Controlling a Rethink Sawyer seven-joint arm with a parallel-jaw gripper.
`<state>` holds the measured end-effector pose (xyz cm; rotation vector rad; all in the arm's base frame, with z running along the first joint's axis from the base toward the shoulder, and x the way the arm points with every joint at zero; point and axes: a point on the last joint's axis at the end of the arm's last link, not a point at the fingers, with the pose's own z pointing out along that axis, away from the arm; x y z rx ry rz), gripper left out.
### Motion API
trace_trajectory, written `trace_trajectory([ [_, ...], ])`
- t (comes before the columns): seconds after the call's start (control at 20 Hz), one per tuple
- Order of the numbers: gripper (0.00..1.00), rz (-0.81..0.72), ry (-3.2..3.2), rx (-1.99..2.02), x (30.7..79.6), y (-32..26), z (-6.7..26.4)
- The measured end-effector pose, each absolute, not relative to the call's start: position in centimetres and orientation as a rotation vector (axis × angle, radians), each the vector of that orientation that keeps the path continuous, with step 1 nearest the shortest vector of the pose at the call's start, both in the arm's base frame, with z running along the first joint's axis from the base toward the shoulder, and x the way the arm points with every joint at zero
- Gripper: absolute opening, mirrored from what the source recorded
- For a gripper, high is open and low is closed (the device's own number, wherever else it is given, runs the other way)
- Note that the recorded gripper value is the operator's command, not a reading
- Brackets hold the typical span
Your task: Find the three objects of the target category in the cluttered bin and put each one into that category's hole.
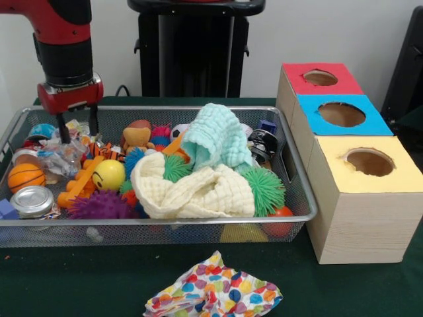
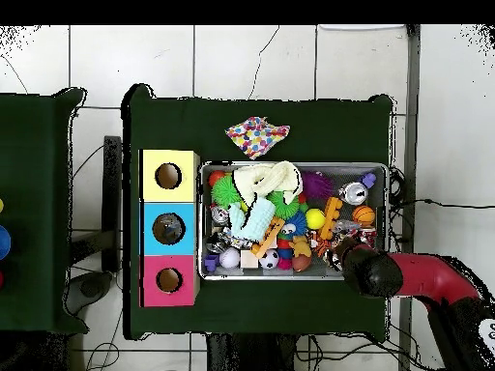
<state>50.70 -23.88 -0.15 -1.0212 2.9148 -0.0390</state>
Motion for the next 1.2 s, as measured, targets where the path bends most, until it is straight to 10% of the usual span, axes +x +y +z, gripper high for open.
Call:
trace_trajectory([
  [1.2,1.00,-0.225,2.783,-1.245,53.4,-24.4,0.3],
])
